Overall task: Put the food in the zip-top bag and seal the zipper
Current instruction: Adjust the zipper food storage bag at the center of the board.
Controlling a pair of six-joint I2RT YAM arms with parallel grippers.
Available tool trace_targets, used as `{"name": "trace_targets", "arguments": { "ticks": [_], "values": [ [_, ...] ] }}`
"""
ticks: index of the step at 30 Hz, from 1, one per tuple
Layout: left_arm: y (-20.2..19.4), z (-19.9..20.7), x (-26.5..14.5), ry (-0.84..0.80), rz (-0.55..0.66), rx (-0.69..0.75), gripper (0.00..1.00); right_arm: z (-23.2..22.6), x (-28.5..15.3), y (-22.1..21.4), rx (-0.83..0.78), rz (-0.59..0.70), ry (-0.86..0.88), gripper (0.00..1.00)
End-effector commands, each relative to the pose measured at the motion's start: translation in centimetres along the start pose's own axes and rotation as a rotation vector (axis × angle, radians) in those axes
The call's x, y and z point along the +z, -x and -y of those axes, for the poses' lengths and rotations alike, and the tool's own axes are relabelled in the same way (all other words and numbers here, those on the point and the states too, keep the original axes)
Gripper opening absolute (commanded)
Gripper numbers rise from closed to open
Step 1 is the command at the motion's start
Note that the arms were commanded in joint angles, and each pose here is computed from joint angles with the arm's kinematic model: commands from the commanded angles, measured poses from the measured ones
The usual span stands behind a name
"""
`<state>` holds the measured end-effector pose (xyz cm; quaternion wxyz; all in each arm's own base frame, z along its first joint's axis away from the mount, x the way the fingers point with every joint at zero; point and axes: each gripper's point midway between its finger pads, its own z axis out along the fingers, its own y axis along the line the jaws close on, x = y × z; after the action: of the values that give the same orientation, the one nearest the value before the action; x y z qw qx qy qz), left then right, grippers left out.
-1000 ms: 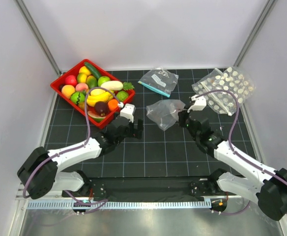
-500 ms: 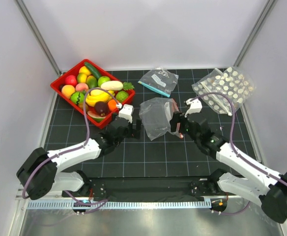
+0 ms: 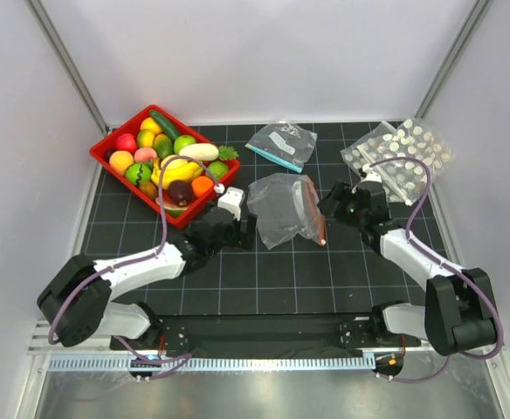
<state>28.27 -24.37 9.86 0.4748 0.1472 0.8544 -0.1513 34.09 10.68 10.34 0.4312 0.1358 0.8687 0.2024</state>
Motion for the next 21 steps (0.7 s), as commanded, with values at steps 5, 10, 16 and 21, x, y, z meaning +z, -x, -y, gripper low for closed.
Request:
{"name": "trace_targets", "arguments": {
  "ticks": [5,10,16,21],
  "values": [
    [2.1,1.7,0.3,-0.051,0.041,-0.04,1.0,-3.3,-0.2,0.2,0.07,0.048,0.233,0.8],
    [2.0,1.9,1.1,-0.039,0.03,-0.107,1.0,-2.7,-0.2,-0.5,0.094,0.062,0.227,0.82],
    [2.5,3.2,1.8,-0.076,0.043,-0.225,1.0,-2.4,-0.6,-0.9,0.101,0.078,0.233,0.82],
    [3.0,3.5,2.1,-0.073,0.073,-0.335,1.0,-2.4,-0.5,-1.3,0.1,0.062,0.24,0.82]
  ]
}}
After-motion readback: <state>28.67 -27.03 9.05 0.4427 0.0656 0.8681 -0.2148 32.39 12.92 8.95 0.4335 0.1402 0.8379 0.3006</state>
